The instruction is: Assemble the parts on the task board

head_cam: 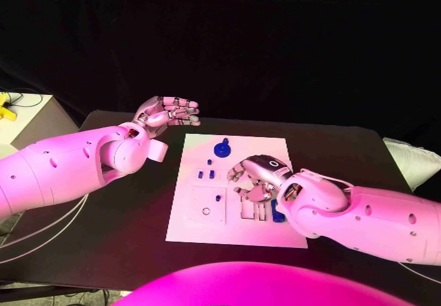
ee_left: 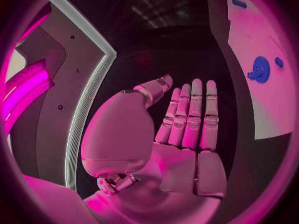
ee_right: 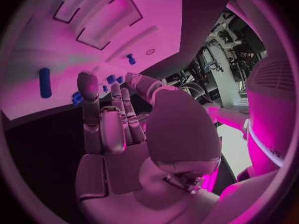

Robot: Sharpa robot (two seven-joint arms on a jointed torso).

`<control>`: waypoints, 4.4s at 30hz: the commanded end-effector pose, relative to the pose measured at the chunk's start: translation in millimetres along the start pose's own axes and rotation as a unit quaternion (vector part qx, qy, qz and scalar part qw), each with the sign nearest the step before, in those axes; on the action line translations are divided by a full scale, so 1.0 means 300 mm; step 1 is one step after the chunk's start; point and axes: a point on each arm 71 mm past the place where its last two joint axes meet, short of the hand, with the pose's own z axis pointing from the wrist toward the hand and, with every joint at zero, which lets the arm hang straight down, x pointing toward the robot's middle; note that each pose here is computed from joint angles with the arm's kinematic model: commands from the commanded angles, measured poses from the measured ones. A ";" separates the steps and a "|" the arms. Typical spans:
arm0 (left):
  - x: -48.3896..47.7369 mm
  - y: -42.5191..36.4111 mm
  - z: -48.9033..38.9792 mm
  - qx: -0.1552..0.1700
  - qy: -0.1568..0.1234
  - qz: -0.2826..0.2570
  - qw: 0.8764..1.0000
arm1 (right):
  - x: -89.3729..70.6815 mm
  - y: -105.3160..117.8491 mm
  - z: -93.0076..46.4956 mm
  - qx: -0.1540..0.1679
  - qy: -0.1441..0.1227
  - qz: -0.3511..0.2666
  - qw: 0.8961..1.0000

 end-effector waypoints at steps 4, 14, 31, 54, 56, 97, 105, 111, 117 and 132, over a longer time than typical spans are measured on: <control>0.006 -0.004 0.002 0.003 0.009 -0.005 1.000 | -0.110 -0.046 -0.048 -0.033 0.009 0.050 0.998; 0.009 -0.002 0.007 0.003 0.011 -0.005 1.000 | -0.178 -0.191 -0.066 0.006 0.018 0.006 1.000; 0.009 -0.001 0.006 0.001 0.013 -0.006 1.000 | -0.129 -0.249 -0.009 0.047 0.075 -0.063 0.994; 0.006 -0.002 0.004 0.001 0.012 -0.006 1.000 | -0.061 -0.252 0.023 0.063 0.099 -0.073 0.990; 0.006 -0.002 0.004 0.001 0.012 -0.006 1.000 | -0.059 -0.252 0.025 0.065 0.096 -0.073 0.991; 0.005 -0.002 0.003 0.001 0.013 -0.006 1.000 | -0.110 -0.189 -0.003 0.057 0.012 -0.076 0.995; 0.013 0.000 0.010 0.002 0.017 -0.006 1.000 | -0.174 -0.107 -0.023 0.027 -0.019 -0.063 0.997; 0.022 0.003 0.016 0.002 0.020 -0.007 1.000 | -0.142 -0.008 0.019 -0.014 -0.013 -0.045 0.999; 0.032 0.005 0.021 0.001 0.024 -0.008 1.000 | -0.078 0.095 0.063 -0.054 0.001 -0.025 0.998; 0.051 0.008 0.033 0.002 0.031 -0.011 0.999 | 0.078 0.203 0.097 -0.090 0.049 -0.020 0.995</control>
